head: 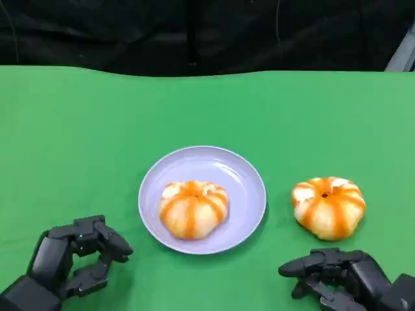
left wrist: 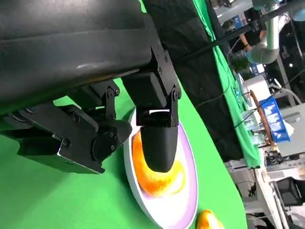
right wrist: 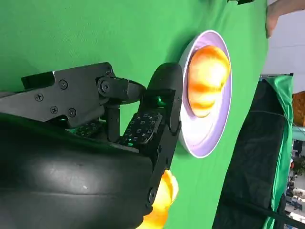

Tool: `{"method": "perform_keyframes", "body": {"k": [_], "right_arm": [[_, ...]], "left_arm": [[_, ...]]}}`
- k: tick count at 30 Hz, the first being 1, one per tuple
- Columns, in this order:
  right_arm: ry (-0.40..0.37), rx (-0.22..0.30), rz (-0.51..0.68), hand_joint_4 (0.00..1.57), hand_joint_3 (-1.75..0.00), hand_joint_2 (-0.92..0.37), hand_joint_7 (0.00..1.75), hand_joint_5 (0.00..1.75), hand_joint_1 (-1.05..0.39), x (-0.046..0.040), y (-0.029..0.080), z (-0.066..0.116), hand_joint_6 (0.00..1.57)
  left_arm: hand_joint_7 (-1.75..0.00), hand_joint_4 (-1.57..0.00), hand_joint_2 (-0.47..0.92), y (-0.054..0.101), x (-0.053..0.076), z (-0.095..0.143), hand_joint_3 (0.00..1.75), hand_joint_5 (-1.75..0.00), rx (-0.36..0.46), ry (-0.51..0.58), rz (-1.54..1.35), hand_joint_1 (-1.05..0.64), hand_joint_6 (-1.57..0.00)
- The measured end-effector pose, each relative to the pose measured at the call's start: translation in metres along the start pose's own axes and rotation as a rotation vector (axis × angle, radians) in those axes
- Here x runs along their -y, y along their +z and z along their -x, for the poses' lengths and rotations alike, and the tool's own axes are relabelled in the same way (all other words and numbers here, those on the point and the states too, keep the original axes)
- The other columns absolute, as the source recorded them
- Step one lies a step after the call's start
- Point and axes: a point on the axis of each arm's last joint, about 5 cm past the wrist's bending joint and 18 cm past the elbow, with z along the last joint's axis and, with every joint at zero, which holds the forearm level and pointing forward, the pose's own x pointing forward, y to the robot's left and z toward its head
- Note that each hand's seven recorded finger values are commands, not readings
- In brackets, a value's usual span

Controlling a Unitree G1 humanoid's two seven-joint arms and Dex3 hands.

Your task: Grasp the bread from the table and place it into the plate.

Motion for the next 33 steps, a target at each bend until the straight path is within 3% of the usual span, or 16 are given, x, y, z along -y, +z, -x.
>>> {"method": "perform_keyframes", "body": {"k": [24, 33], "right_arm": [[-0.014, 0.015, -0.001, 0.77, -0.39, -0.92, 0.31, 1.16, -0.09, 0.0025, 0.003, 0.006, 1.09], [-0.019, -0.001, -0.006, 0.8, -0.37, -0.92, 0.31, 1.15, -0.09, 0.0018, 0.002, 0.009, 1.1]], "left_arm": [[-1.17, -0.96, 0.64, 0.008, 0.007, 0.008, 1.06, -1.46, 0.028, -0.083, 0.0, 0.13, -1.02], [-1.11, -0.99, 0.6, 0.007, 0.014, 0.014, 1.1, -1.42, -0.006, -0.137, 0.036, 0.09, -1.04]]}}
